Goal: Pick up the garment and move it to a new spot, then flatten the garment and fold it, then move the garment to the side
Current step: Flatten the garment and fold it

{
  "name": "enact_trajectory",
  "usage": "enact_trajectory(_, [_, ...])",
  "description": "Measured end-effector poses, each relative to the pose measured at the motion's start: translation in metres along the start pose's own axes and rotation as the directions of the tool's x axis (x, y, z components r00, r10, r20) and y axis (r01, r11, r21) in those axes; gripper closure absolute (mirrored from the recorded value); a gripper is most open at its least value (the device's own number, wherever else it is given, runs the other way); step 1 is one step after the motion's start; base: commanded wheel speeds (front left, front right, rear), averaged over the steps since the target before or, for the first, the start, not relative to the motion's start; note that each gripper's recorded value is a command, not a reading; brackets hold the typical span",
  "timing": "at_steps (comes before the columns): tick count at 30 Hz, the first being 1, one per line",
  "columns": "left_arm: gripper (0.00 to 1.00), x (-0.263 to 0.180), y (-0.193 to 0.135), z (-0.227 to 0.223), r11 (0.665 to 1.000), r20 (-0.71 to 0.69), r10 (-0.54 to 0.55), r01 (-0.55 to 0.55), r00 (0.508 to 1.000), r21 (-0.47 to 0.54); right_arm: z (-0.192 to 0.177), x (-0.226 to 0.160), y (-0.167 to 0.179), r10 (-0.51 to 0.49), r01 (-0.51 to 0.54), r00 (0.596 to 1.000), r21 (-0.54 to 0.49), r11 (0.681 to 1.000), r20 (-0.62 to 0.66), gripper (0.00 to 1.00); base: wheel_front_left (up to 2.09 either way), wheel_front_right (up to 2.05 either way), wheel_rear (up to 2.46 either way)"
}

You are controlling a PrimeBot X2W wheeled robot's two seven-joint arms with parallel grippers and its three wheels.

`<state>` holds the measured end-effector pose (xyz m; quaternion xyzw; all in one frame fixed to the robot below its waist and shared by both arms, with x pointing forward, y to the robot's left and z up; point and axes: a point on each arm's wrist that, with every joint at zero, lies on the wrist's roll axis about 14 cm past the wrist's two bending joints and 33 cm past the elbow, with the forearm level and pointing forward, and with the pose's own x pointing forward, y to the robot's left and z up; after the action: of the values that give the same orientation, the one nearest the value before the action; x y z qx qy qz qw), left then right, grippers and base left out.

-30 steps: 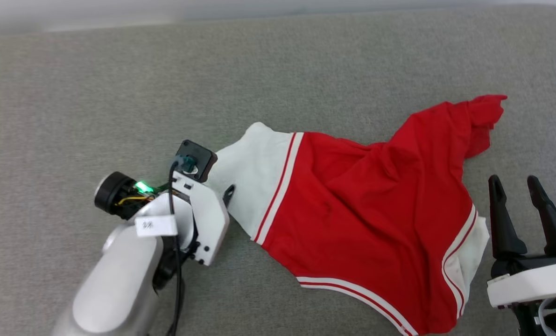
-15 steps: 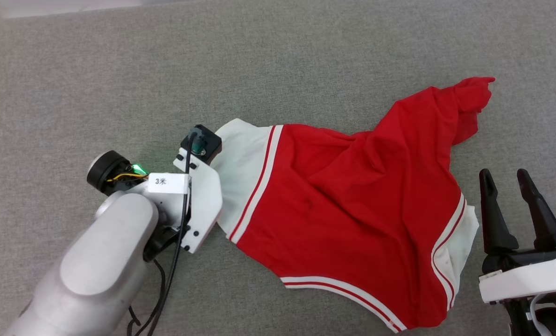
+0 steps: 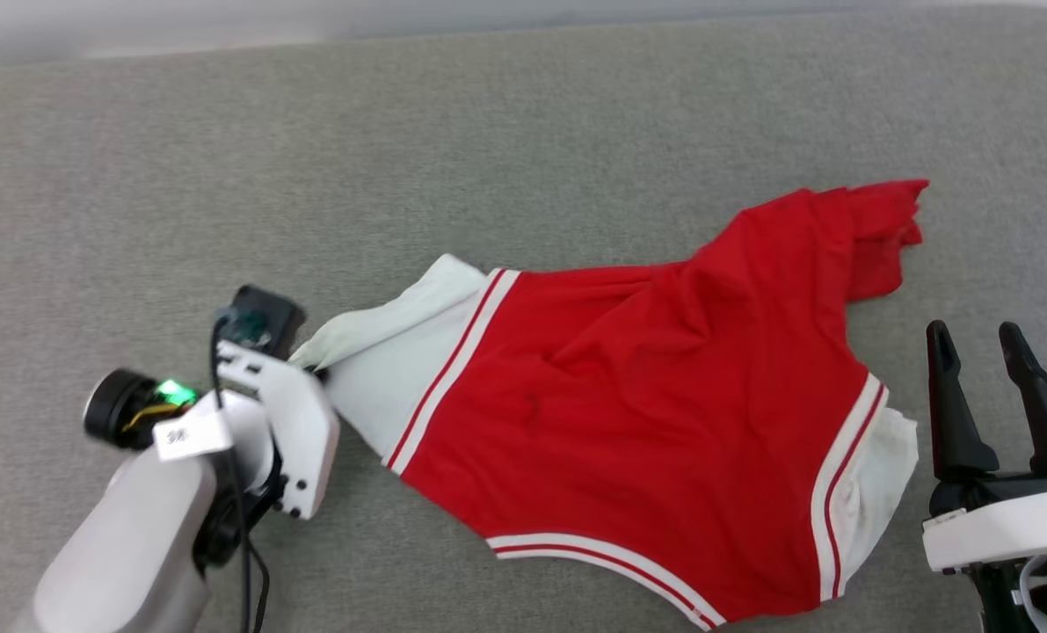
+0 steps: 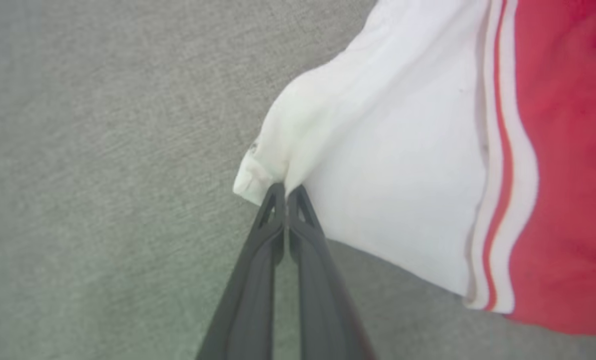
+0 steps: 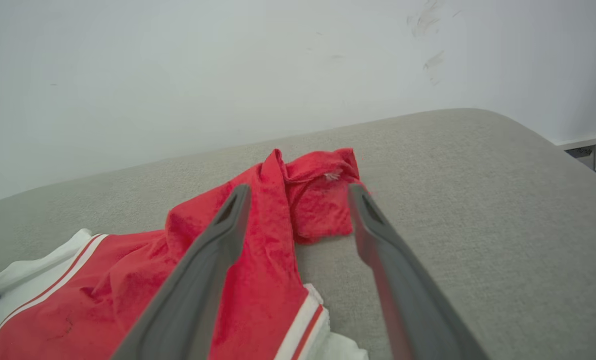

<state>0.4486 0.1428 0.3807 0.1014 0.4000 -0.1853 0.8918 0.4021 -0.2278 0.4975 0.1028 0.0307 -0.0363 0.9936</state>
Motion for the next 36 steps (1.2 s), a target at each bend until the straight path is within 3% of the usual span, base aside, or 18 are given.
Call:
enact_trajectory(4, [1.0, -0.022, 0.015, -0.017, 0.994, 0.02, 0.061, -0.059, 0.998, -0.093, 0.001, -0.003, 0.002, 0.008, -0.008, 1.0, 0.001, 1.0, -0.007, 0.0, 0.0, 0.0, 0.0])
enact_trajectory(6, [1.0, -0.039, 0.018, -0.038, 0.978, 0.022, 0.093, -0.088, 0.995, -0.187, 0.003, -0.006, 0.003, 0.01, -0.01, 1.0, 0.002, 1.0, -0.012, 0.0, 0.0, 0.0, 0.0])
enact_trajectory(13, [1.0, -0.049, -0.002, -0.049, 0.937, 0.1, 0.097, -0.057, 0.99, -0.344, 0.003, -0.012, -0.001, 0.0, 0.0, 1.0, 0.001, 1.0, -0.025, 0.0, 0.0, 0.0, 0.0])
enact_trajectory(14, [0.71, -0.049, -0.007, -0.048, 0.932, 0.113, 0.085, -0.039, 0.99, -0.361, 0.003, -0.013, -0.001, 0.0, 0.001, 1.0, 0.001, 1.0, -0.028, 0.0, 0.0, 0.0, 0.0])
enact_trajectory(15, [0.18, -0.049, -0.012, -0.046, 0.926, 0.136, 0.074, -0.017, 0.988, -0.377, 0.002, -0.014, -0.001, -0.001, 0.001, 0.999, 0.003, 1.0, -0.034, 0.0, 0.0, 0.0, 0.0])
enact_trajectory(16, [0.0, -0.05, -0.015, -0.04, 0.923, 0.172, 0.082, -0.01, 0.982, -0.384, 0.001, -0.015, -0.002, -0.004, 0.004, 0.999, 0.003, 1.0, -0.039, 0.0, 0.0, 0.0, 0.0])
enact_trajectory(21, [0.0, -0.068, -0.003, 0.005, 0.914, 0.406, 0.196, -0.017, 0.893, -0.404, 0.001, -0.024, -0.007, -0.018, 0.019, 0.998, 0.019, 1.0, -0.053, 0.0, 0.0, 0.0, 0.0])
enact_trajectory(26, [0.0, -0.103, 0.004, 0.049, 0.93, 0.62, 0.273, -0.036, 0.736, -0.367, -0.002, -0.032, -0.011, -0.026, 0.028, 0.995, 0.024, 0.999, -0.092, 0.0, 0.0, 0.0, 0.0])
enact_trajectory(31, [0.0, -0.139, 0.01, 0.078, 0.937, 0.744, 0.324, -0.093, 0.584, -0.335, -0.012, -0.036, -0.011, -0.025, 0.028, 0.984, 0.016, 0.999, -0.175, 0.0, 0.0, 0.0, 0.0])
enact_trajectory(36, [0.0, -0.154, 0.014, 0.086, 0.932, 0.773, 0.353, -0.122, 0.527, -0.342, -0.04, -0.046, -0.023, -0.056, 0.052, 0.928, -0.021, 0.998, -0.368, 0.0, 0.0, 0.0, 0.0])
